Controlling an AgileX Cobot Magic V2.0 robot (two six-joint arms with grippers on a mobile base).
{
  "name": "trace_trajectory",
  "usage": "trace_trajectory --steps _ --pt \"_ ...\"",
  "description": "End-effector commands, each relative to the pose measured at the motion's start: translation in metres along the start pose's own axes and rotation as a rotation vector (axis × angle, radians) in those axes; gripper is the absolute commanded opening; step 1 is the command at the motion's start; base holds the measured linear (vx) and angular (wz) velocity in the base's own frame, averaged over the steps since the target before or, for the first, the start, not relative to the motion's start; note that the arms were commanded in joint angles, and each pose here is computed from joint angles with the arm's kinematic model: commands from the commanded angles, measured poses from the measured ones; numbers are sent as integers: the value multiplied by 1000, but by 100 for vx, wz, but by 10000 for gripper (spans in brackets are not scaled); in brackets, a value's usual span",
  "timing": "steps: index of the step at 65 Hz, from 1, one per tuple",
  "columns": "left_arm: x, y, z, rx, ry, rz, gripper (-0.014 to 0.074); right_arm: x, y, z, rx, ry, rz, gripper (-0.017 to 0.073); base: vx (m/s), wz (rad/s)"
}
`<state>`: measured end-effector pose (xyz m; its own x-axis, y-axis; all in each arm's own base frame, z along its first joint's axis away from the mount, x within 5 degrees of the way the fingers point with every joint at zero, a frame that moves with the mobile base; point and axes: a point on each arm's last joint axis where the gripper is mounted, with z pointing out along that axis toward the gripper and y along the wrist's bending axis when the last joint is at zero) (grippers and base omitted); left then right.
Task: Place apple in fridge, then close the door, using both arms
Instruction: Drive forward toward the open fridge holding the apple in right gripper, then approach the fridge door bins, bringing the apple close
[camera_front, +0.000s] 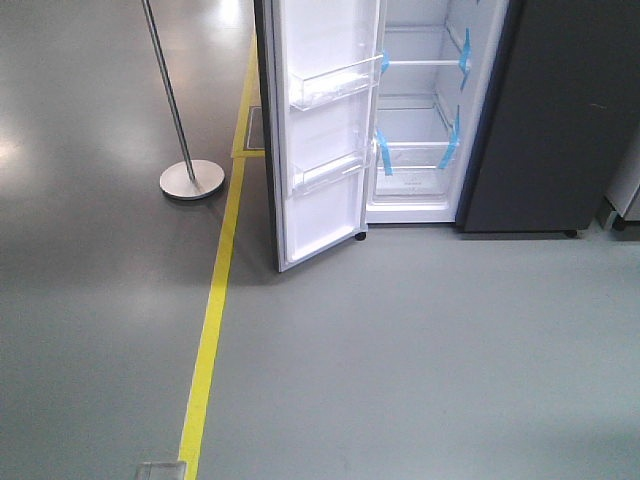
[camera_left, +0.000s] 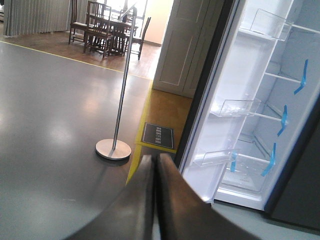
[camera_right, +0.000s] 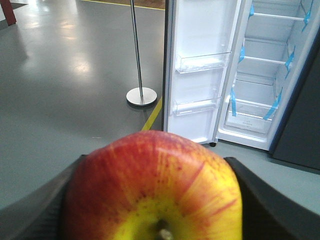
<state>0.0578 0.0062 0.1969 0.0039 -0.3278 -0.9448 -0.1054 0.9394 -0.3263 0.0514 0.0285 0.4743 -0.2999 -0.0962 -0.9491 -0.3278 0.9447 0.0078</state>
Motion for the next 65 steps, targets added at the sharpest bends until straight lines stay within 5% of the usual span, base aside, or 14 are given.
trace_trajectory --steps 1,65 --pt "-10 -4 0 32 -64 -13 -6 -12 0 -3 12 -93 -4 102 22 2" --pt "-10 -4 0 32 -64 -13 -6 -12 0 -3 12 -93 -4 102 19 0"
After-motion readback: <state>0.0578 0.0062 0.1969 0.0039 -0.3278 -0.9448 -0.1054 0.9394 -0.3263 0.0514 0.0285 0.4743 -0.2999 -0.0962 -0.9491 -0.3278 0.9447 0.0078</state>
